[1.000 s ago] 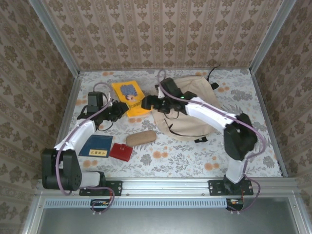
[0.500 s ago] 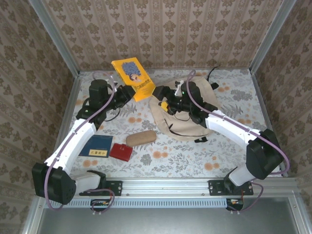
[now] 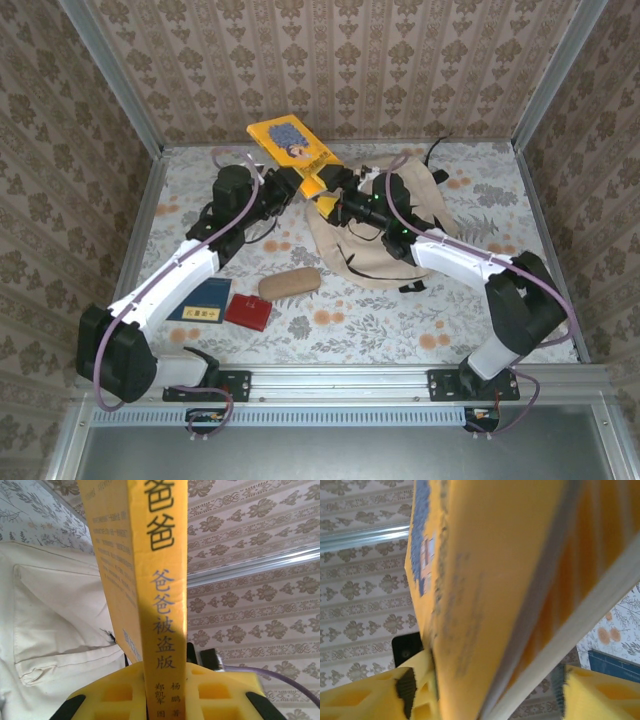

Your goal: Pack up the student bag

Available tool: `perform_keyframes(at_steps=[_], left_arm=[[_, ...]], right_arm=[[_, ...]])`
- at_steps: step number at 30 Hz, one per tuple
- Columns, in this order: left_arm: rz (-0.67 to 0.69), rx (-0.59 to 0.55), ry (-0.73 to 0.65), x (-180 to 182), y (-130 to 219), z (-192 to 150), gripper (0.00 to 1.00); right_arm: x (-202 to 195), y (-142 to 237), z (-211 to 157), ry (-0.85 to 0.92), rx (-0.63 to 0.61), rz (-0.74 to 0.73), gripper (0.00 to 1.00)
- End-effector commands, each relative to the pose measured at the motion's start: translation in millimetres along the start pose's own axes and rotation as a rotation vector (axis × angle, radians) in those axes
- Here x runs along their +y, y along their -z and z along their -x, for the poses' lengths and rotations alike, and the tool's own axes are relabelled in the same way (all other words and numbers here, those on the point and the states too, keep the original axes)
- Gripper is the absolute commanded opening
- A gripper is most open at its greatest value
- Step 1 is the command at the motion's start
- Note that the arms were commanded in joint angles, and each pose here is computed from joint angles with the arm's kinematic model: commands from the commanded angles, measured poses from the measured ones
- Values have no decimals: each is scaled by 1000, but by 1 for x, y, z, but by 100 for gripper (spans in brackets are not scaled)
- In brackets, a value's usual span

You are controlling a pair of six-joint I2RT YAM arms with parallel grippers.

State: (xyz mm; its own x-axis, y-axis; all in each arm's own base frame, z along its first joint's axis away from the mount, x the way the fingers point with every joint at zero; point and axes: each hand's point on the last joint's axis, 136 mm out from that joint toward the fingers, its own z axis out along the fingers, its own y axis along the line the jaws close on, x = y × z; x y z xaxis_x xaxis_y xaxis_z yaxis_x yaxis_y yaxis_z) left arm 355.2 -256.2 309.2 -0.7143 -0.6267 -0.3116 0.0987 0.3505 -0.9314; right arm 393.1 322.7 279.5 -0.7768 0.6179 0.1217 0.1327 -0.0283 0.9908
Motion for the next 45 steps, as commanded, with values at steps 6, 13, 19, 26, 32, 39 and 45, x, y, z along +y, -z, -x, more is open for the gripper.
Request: perform_keyframes(at_steps=[6,13,19,26,32,39,45], left_arm=[[-163,-71,7,-47,12,11,10],[-171,-52,32,-47,10,7,10],[-110,-28,24,-32,9,0,15],[120,117,-112,21,8,-29,62],[301,303,-299,67,5,-69,72],[443,513,-671,77,-21,-131,71],[392,690,-814,73,-65,-193,68]], right_arm=[[4,-8,19,-100,-78,74,59],[-4,-2,32,-112,-133,64,42],[-2,12,42,-14,-189,17,20],[0,65,58,314,-315,-200,8],[13,139,67,609,-455,-401,6],[6,221,78,774,-530,-639,8],[-8,292,95,773,-633,-848,9]])
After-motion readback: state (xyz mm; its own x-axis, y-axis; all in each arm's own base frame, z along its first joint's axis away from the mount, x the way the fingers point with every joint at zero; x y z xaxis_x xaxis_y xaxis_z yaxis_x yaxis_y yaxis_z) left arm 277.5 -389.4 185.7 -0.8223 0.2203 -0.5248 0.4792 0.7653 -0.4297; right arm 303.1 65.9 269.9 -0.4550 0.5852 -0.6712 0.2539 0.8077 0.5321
